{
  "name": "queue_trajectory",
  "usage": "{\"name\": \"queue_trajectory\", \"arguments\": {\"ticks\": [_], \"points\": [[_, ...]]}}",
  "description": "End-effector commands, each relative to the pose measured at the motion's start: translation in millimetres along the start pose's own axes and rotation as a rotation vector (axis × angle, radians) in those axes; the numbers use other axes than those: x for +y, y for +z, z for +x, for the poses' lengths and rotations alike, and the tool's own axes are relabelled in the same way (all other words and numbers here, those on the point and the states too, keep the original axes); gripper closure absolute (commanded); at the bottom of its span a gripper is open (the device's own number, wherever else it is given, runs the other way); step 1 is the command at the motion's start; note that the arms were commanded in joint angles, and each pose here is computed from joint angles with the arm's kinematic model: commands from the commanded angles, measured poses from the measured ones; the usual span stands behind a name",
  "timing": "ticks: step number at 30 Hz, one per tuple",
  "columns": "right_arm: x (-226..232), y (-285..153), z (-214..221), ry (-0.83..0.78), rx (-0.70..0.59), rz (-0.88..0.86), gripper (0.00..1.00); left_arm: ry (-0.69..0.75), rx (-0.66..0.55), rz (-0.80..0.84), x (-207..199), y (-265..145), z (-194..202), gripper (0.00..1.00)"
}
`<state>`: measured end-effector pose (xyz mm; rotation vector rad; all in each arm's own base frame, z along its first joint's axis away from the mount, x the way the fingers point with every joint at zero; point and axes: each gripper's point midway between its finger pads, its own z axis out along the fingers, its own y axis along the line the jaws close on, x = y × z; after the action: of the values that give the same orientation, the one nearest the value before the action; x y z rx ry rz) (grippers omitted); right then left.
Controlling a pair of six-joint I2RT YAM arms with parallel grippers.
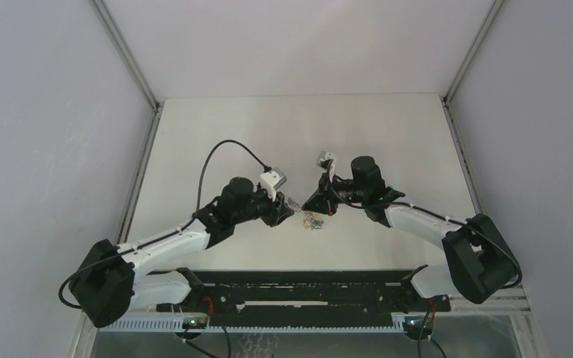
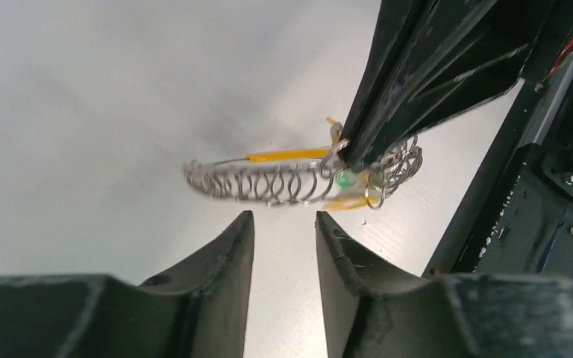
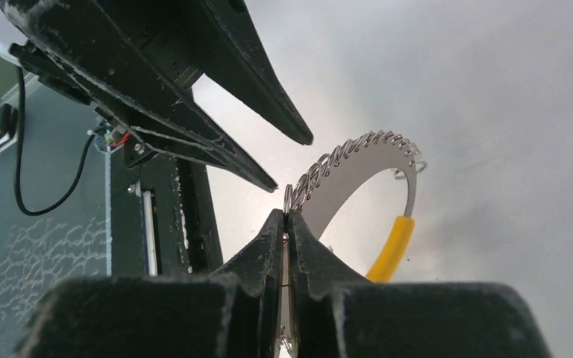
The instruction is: Put the keys on the keyring
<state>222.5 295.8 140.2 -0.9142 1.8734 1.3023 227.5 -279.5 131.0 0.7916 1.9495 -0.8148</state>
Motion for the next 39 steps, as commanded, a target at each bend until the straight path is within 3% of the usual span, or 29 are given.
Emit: {"name": "queue_trajectory", "arguments": {"ticks": [1, 6, 11, 20, 30, 34, 39], "points": [[3.5, -8.8, -25.3, -0.143, 0.009, 0.061, 1.00, -0.053, -0.165, 0.024, -2.3, -10.4, -21.7, 0.55], [5.2, -19.2, -33.2, -0.222, 0.047, 0.112, 1.00, -0.040, -0.349, 0.128, -15.0, -31.1, -36.7, 0.44], [14.5, -21.8, -36.7, -0.300, 0.097, 0.112, 1.00, 0.058, -0.420, 0.189, -27.7, -41.0, -49.5, 0.40], [10.5, -24.7, -39.3, -0.363, 0.287, 0.236, 1.00, 0.105, -0.454, 0.240, -33.5, -34.6, -57.9, 0.39], [27.4, -27.4, -41.8, -0.465, 0.345, 0.200, 1.00, 0.209, -0.471, 0.308, -39.3, -29.5, -57.1, 0.48], [32.7, -28.2, -40.1, -0.526, 0.394, 0.168, 1.00, 0.225, -0.467, 0.331, -40.1, -27.0, -56.3, 0.45], [39.3, -25.6, -54.8, -0.487, 0.419, 0.161, 1.00, 0.200, -0.453, 0.371, -43.9, -21.6, -52.7, 0.39]]}}
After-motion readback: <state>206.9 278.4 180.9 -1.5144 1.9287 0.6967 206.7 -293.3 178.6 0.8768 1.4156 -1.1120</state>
